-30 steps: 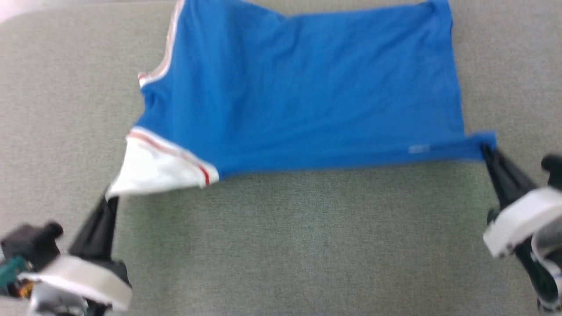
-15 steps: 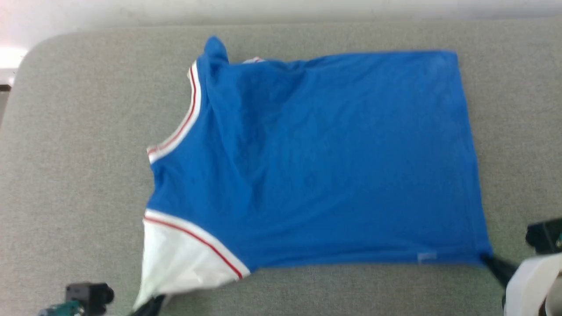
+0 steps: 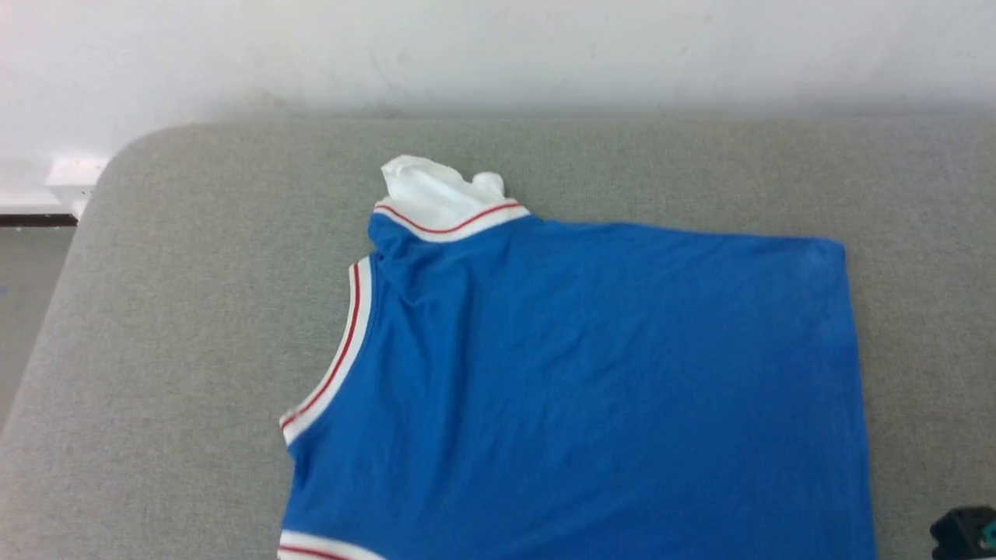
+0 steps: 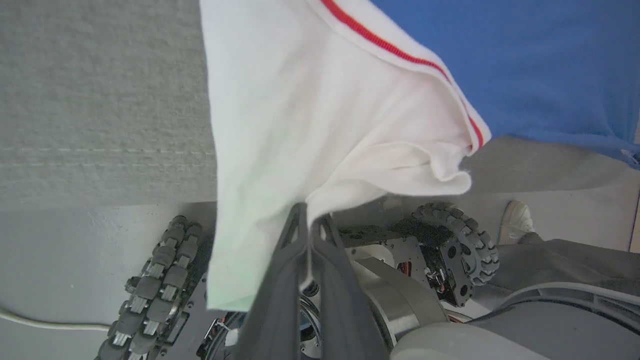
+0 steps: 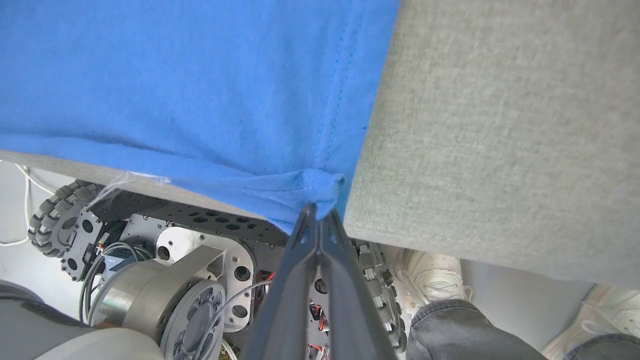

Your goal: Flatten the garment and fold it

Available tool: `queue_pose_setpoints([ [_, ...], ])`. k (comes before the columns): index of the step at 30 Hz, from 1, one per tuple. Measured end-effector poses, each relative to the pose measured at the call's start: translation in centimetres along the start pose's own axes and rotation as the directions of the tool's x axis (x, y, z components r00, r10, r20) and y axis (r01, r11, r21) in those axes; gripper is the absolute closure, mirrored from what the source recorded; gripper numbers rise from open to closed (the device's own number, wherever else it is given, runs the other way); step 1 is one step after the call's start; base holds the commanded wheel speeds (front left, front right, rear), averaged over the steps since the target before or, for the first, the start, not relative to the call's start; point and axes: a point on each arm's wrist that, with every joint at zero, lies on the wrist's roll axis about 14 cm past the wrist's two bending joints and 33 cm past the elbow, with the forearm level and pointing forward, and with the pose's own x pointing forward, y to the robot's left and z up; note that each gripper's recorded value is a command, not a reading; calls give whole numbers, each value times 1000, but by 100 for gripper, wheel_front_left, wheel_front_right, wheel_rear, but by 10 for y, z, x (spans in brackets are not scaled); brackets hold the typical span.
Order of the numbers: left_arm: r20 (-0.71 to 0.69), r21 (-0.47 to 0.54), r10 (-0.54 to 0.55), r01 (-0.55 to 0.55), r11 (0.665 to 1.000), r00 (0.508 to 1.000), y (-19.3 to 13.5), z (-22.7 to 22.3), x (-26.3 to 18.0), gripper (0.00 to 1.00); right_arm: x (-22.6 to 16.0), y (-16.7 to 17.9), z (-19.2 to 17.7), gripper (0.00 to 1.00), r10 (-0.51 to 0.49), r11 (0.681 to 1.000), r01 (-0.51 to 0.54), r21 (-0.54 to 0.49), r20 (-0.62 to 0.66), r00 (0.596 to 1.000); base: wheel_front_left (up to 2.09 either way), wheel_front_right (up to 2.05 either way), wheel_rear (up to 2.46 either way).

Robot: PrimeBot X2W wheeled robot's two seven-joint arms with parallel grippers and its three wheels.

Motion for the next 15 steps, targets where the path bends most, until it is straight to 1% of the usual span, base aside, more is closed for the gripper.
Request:
queue_pose_setpoints([
  [3,-28,-20,-20,20,1000,999,-6,-12,-9,100,-5,5,-14,100,15,1000,-14,20,-34,999,0,0,0],
  [6,36,-1,-20,20,1000,999,-8,-1,-18,100,-10,8,-13,100,21,1000,-21,21,-11,1000,0,0,0],
  [10,173,87,-3,-12,996,985,-8,30,-28,100,-17,12,6,100,23,1000,-23,-3,85,996,0,0,0],
  [13,296,167,-18,-33,985,955,-14,67,-32,100,-20,9,28,100,6,1000,-1,-28,182,983,0,0,0],
  [15,359,233,-48,-40,972,932,-21,92,-33,100,-21,7,46,100,-3,999,15,-48,244,970,0,0,0],
])
